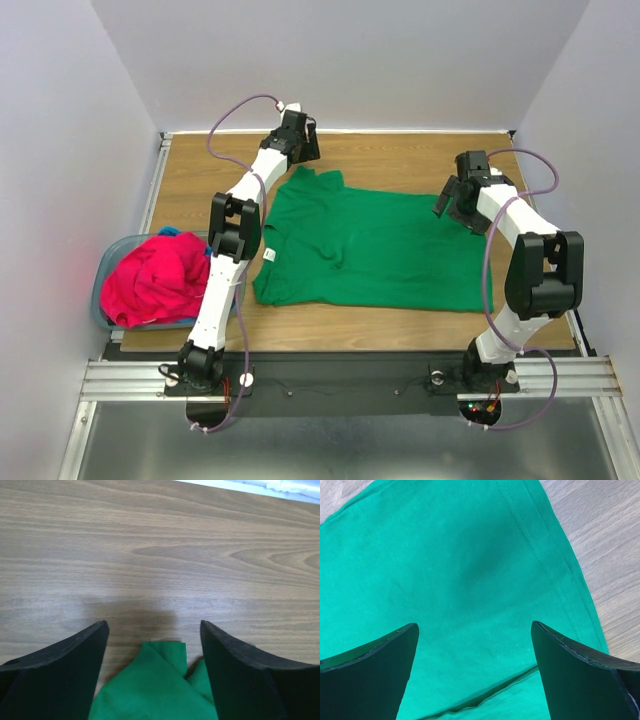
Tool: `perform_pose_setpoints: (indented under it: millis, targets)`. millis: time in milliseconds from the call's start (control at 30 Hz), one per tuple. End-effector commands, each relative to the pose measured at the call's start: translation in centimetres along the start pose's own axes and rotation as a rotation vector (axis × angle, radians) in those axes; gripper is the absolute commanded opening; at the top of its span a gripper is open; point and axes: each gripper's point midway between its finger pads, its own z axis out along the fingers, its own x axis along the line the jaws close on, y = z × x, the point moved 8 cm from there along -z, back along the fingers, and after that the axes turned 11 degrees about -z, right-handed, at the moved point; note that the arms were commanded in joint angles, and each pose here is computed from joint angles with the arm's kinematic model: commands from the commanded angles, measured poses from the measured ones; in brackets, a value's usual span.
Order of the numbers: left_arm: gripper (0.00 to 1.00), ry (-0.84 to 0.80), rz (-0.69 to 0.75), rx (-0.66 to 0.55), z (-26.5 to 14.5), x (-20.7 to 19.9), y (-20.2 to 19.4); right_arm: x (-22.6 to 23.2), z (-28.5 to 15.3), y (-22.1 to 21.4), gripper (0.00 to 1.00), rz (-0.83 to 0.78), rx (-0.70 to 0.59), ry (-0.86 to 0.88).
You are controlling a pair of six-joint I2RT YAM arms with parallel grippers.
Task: Fold and stack the t-shirts
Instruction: Fold the tshirt
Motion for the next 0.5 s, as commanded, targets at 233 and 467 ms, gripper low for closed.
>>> perform_pose_setpoints:
  millis: [233, 467]
  targets:
    - [0.66, -0.009, 0.023, 0.054, -0.3, 0.0, -0.5, -0.6, -0.8, 0.5, 1.00, 0.015, -0.046, -0.014]
    - [0.21, -0.011, 0.032, 0.053, -0.3, -0.1, -0.5, -0.7, -0.7, 0.7, 1.00, 0.016, -0.055, -0.033]
